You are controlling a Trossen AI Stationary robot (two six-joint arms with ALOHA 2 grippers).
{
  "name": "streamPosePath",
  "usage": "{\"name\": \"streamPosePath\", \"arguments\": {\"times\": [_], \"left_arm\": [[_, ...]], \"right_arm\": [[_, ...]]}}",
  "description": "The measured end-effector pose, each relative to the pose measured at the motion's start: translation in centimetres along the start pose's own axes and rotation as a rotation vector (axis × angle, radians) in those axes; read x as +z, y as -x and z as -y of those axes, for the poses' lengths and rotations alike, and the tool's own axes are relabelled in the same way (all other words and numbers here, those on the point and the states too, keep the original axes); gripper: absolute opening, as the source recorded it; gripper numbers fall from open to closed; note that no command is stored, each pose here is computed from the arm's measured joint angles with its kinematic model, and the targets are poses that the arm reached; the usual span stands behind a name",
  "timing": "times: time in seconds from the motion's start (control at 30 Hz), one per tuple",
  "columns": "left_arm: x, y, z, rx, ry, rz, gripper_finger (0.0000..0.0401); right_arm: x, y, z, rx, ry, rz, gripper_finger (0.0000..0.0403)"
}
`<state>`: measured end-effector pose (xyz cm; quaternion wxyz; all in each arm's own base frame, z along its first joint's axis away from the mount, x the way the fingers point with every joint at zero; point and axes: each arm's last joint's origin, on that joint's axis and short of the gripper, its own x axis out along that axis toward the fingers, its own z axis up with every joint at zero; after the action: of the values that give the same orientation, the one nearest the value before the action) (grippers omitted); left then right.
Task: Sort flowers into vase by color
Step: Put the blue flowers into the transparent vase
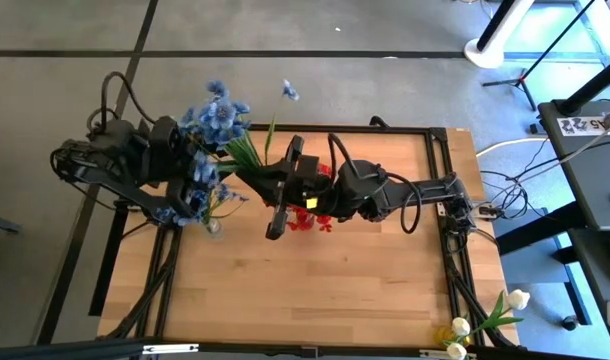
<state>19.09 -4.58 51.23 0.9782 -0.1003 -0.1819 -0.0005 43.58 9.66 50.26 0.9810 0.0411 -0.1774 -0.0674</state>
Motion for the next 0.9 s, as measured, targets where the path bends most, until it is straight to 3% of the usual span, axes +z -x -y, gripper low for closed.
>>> {"name": "streamPosePath", "arguments": {"times": [0.23,0.4,0.47,0.63,0.9], "left_arm": [[-0.8,-1.0,-0.2,0.041,-0.008,-0.008,0.0153],[-1.3,-1.6,-0.2,0.047,-0.016,-0.019,0.0051],[-1.4,-1.6,-0.2,0.047,-0.034,-0.021,0.0014],[-0.6,-0.5,-0.4,0.048,-0.080,-0.030,0.0005],[3.5,6.7,-1.4,0.092,-0.135,-0.102,0.0002]], "right_arm": [[-0.3,0.0,0.0,-0.002,0.010,-0.029,0.0019],[-0.7,0.0,0.1,-0.033,-0.004,-0.069,0.0037],[-0.9,0.0,0.1,-0.032,0.003,-0.086,0.0056],[-1.1,0.3,-0.4,-0.019,0.000,-0.126,0.0128],[0.6,3.5,-3.8,0.060,0.012,-0.231,0.0225]]}}
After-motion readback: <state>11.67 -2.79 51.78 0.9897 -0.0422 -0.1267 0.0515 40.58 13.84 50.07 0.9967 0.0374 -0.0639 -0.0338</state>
